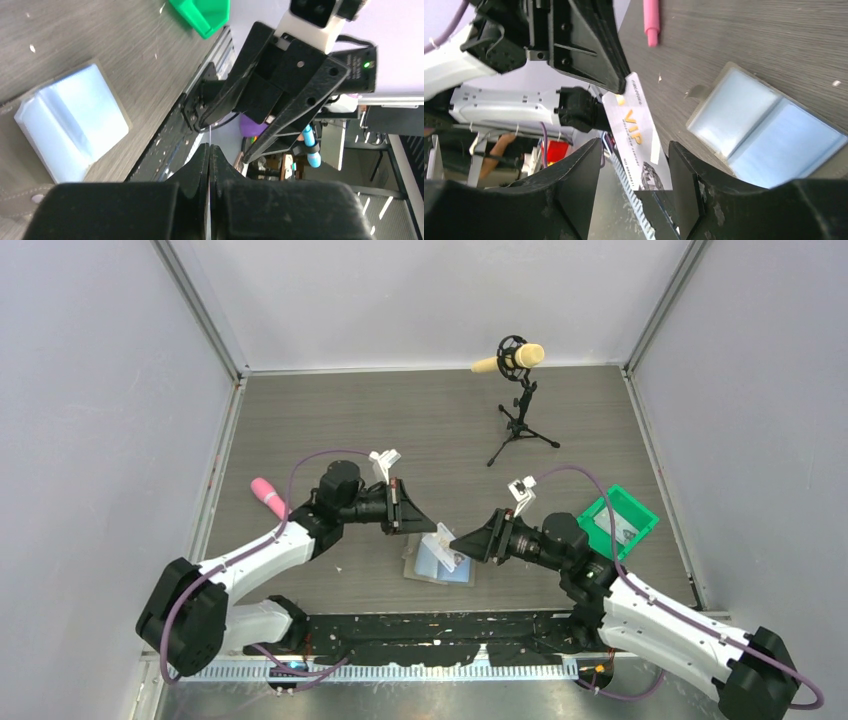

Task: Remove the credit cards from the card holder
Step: Place the credit card in the storage box.

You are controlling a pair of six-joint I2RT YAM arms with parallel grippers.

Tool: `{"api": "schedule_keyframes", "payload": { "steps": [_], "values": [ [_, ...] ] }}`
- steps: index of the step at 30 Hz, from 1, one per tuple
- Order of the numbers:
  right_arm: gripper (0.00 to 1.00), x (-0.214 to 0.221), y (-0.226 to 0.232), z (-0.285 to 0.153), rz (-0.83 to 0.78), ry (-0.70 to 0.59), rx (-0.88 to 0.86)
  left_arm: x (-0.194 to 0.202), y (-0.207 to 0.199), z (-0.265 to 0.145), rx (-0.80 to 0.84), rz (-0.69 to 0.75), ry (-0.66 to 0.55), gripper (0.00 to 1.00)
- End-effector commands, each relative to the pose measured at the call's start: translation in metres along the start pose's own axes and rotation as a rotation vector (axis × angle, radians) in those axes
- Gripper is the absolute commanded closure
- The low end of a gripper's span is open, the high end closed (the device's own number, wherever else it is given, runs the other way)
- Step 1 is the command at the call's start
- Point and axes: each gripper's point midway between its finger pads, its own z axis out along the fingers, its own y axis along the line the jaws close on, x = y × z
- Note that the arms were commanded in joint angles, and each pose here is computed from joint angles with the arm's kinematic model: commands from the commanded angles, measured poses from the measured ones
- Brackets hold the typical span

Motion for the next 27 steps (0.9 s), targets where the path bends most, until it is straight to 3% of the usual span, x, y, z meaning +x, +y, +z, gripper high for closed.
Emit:
{"api": "schedule_keyframes", "payload": {
  "steps": [1, 6, 10, 19, 21, 24, 27],
  "values": [
    [0.41, -0.024, -0.016, -0.006, 0.123, -0.168, 0.095, -0.037, -0.026, 0.005, 0.095, 0.008, -0.165, 1.00],
    [0.41, -0.033, -0.028, -0.016, 0.181, -0.270, 0.131, -0.048, -0.029, 0.005, 0.104, -0.005, -0.223, 1.00],
    [0.43, -0.035, -0.023, -0.018, 0.187, -0.280, 0.112, -0.051, -0.027, 0.003, 0.108, -0.014, -0.257, 1.00],
    [0.63, -0.038, -0.013, -0.008, 0.213, -0.282, 0.032, -0.053, -0.029, 0.004, 0.142, -0.030, -0.279, 1.00],
    [0.70, -0.039, -0.011, -0.006, 0.213, -0.281, 0.019, -0.053, -0.028, 0.004, 0.143, -0.032, -0.279, 1.00],
    [0.91, -0.041, -0.009, -0.005, 0.203, -0.288, 0.012, -0.051, -0.023, 0.004, 0.135, -0.042, -0.282, 1.00],
    [0.95, -0.045, -0.009, -0.007, 0.187, -0.302, 0.014, -0.049, -0.019, 0.004, 0.117, -0.042, -0.282, 0.92]
  ]
}}
